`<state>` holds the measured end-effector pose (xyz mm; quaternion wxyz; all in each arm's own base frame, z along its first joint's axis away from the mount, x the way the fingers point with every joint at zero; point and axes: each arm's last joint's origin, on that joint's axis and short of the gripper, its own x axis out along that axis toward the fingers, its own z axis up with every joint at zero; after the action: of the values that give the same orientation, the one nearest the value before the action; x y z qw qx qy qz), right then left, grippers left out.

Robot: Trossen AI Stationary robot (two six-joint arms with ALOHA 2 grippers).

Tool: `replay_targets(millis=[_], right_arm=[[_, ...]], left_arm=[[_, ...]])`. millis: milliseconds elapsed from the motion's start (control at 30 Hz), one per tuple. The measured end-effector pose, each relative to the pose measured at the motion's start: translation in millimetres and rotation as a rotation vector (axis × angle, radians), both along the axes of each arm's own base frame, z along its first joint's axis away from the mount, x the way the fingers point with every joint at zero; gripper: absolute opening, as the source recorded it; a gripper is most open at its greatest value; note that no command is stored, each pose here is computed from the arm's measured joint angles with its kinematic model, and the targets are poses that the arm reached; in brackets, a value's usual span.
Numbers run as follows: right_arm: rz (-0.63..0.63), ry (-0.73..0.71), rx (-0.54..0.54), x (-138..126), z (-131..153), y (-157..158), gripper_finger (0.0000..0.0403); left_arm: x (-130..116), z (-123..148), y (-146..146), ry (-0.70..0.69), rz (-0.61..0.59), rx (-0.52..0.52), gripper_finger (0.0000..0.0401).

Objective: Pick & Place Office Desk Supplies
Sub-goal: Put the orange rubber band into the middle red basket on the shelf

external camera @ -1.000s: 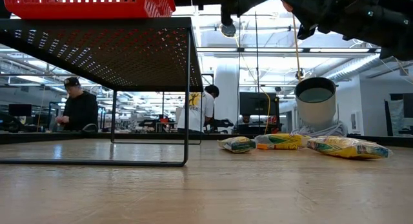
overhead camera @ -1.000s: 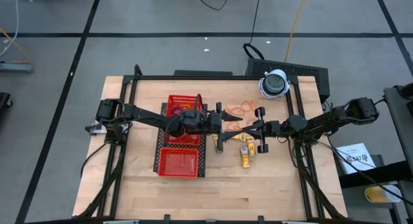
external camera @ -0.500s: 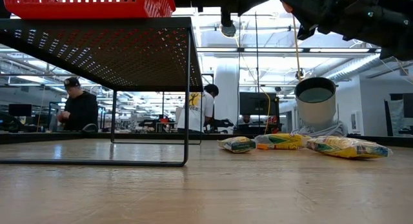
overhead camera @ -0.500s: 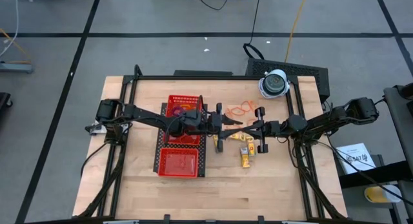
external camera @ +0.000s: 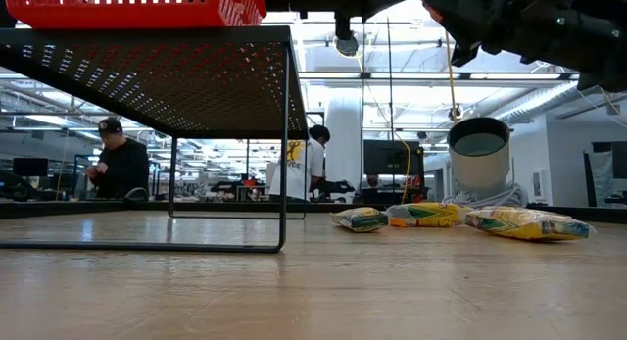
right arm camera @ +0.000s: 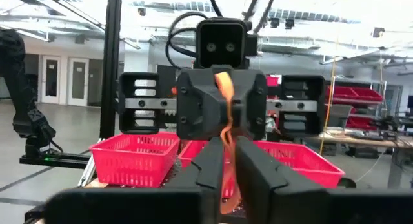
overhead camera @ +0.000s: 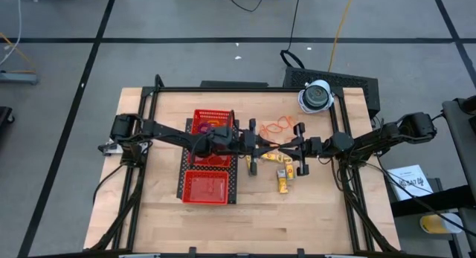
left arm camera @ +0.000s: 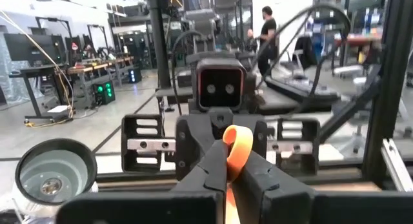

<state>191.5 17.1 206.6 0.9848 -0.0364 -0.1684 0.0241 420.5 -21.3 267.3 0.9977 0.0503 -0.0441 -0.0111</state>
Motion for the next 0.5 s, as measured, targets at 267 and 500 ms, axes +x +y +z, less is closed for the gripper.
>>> replay_targets(millis=[267, 500], right_arm=[[-0.054, 0.056, 0.023, -7.4, 4.0, -2.5, 0.0124], [-0.053, 0.109, 0.012, -17.8, 8.0, -3.3, 0.0160]], left_arm=[[-25.0, 29.1, 1.6, 0.128, 0.015, 0.030, 0.0013], [-59.7, 53.5, 3.5, 0.249, 0.016, 0.012, 0.0012]])
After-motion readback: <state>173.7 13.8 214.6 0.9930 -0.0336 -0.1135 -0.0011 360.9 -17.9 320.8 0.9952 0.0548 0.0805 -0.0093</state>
